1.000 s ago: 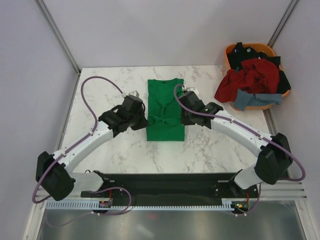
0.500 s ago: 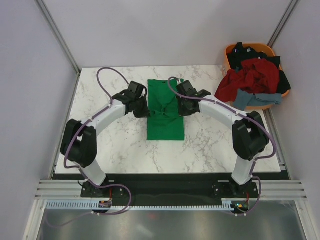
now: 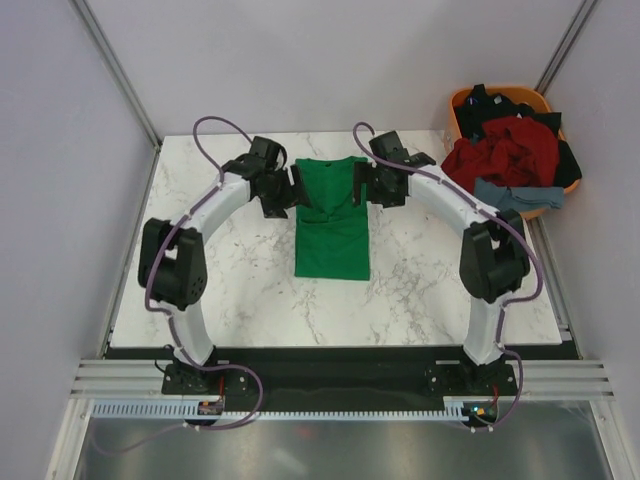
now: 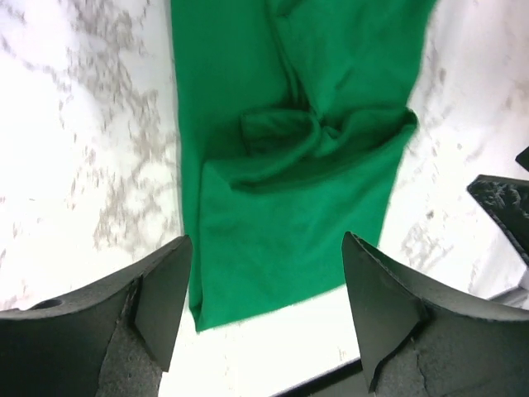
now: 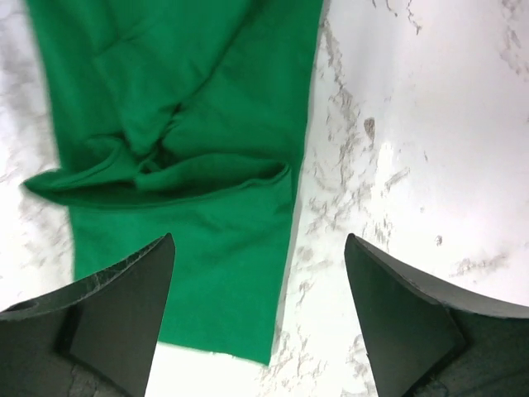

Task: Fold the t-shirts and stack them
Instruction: Fold the tshirt

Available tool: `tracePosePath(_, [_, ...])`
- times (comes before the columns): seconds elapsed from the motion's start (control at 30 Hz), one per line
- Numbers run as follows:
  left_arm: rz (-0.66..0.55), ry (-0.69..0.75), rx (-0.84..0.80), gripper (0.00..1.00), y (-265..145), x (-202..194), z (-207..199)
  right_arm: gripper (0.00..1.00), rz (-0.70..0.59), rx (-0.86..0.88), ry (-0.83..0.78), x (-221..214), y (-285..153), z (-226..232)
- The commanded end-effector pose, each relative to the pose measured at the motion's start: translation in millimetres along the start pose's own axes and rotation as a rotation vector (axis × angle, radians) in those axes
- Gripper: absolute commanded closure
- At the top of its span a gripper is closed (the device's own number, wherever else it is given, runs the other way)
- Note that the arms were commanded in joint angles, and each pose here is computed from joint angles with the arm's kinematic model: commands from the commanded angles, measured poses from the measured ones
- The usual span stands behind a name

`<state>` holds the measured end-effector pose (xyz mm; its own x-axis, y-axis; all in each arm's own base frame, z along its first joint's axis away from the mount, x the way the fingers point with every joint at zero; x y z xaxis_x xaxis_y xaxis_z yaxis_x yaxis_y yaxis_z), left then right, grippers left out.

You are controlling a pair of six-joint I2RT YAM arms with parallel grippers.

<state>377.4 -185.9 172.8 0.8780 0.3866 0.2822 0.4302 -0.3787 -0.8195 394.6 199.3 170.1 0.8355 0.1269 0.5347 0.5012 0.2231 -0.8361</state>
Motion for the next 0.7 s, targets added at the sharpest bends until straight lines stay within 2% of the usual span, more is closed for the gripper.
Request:
tracePosePath(0.0, [-0.065,0.035,-0.064,0.20,-60.9,-10.4,-9.0,0.09,-0.114,0.107,-0.007,0.1,-68.9,12.2])
tracePosePath(0.03, [-0.038,0.021,-0.038,0.21,-58.0,-23.2,3.7,0.09,-0.113,0.129,0.018,-9.0,-72.2,12.5])
tracePosePath(0.07, [-0.060,0.013,-0.060,0.22,-71.2,-28.8,3.7,0.09,-0.050,0.145,0.030,-38.3,-63.3,9.5])
tracePosePath(0.13, [-0.033,0.000,-0.052,0.23,-66.5,-49.3,20.2,0.09,-0.085,0.235,0.057,-53.9,-77.7,15.6])
tracePosePath(0.17, [-0.026,-0.004,-0.065,0.23,-68.6,-58.6,21.7,0.10,-0.020,0.244,0.097,-84.6,-67.5,12.8])
tracePosePath(0.2, [-0.017,-0.006,-0.063,0.23,-69.7,-72.8,31.7,0.10,-0.075,0.284,0.104,-86.6,-75.8,15.4])
tracePosePath(0.27, [-0.014,-0.014,-0.083,0.23,-68.8,-87.0,35.4,0.11,-0.013,0.320,0.156,-123.0,-66.7,14.6])
tracePosePath(0.3, [0.003,-0.023,-0.077,0.24,-66.8,-101.4,46.7,0.13,-0.048,0.357,0.163,-124.6,-68.6,16.8])
tracePosePath(0.33, [-0.001,-0.032,-0.105,0.24,-64.0,-106.3,46.1,0.14,-0.001,0.372,0.194,-143.9,-62.5,15.9])
tracePosePath(0.5, [0.026,-0.071,-0.137,0.28,-48.6,-136.7,69.2,0.19,0.017,0.406,0.210,-166.9,-50.1,16.9])
tracePosePath(0.67, [0.042,-0.081,-0.148,0.31,-35.7,-148.2,77.7,0.23,0.040,0.385,0.208,-176.2,-37.3,13.5])
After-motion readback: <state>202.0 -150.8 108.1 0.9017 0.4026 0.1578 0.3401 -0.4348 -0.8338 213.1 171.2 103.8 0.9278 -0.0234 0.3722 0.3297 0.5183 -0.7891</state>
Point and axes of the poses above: each gripper's point midway between its finger pads, its own y axis out along the fingers, its own z axis along the line the jaws close on, x = y × z, the point moved 7 cm from there along -y, back along the fingers, and after that the axes turned 10 degrees about -y, right-handed, at the moved point
